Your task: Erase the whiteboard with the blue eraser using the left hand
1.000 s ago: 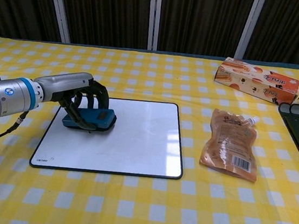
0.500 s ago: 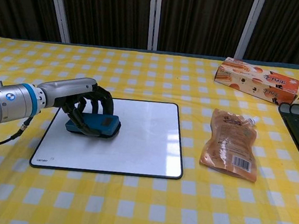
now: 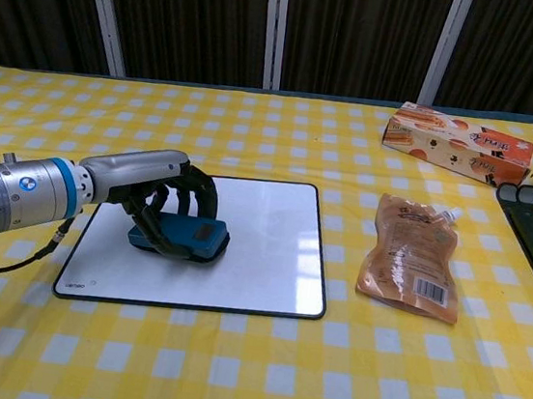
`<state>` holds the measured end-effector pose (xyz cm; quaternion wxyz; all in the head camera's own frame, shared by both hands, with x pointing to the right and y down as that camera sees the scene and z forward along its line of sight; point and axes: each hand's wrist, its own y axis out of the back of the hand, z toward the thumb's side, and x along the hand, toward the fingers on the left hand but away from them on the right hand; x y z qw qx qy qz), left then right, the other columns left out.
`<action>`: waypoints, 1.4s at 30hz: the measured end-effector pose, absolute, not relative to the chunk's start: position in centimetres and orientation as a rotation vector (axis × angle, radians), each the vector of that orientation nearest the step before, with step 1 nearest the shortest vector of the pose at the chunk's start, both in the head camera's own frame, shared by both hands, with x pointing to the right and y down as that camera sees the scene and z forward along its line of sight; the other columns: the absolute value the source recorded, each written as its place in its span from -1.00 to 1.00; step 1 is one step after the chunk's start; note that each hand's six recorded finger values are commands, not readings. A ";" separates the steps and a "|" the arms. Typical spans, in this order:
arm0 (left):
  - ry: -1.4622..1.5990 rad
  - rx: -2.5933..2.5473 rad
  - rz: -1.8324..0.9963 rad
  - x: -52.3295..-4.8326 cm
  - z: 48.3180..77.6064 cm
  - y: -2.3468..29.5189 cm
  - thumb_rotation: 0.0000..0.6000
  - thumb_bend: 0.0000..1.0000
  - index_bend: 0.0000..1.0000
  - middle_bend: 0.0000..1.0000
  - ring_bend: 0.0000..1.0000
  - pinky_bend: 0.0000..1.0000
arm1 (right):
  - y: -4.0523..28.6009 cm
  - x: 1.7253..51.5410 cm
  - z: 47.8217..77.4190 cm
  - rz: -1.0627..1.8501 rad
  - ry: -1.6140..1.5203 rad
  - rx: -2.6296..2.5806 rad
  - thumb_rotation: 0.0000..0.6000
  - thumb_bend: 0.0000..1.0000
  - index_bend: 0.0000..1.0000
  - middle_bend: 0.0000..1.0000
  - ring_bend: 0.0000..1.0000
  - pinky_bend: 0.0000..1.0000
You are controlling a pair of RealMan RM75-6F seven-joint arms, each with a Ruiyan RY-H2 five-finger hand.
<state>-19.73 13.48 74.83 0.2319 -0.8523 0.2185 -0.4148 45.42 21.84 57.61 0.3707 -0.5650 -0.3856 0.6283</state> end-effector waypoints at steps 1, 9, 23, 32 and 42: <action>0.616 -2.332 -1.157 -20.2 75.0 13.1 1.00 -0.46 0.21 -0.19 -0.03 0.07 | 21.8 45.4 57.6 1.612 -0.988 -1.450 1.00 -1.00 -1.00 -1.00 -1.00 -1.00; 0.714 -2.252 -1.259 -23.5 76.3 10.0 1.00 -0.46 0.22 -0.19 -0.02 0.07 | 21.8 45.3 57.8 1.616 -0.982 -1.449 1.00 -1.00 -1.00 -1.00 -1.00 -1.00; 0.679 -2.320 -1.228 -22.1 76.3 10.6 1.00 -0.35 0.21 -0.19 -0.02 0.07 | 21.8 45.4 57.7 1.613 -0.990 -1.446 1.00 -1.00 -1.00 -1.00 -1.00 -1.00; 0.574 -2.451 -1.128 -18.6 75.1 14.0 1.00 -0.35 0.21 -0.19 -0.02 0.07 | 21.8 45.5 57.6 1.614 -0.992 -1.444 1.00 -1.00 -1.00 -1.00 -1.00 -1.00; 0.545 -2.437 -1.134 -18.8 75.0 14.3 1.00 -0.35 0.21 -0.19 -0.02 0.07 | 21.8 45.7 57.5 1.615 -0.998 -1.443 1.00 -1.00 -1.00 -1.00 -1.00 -1.00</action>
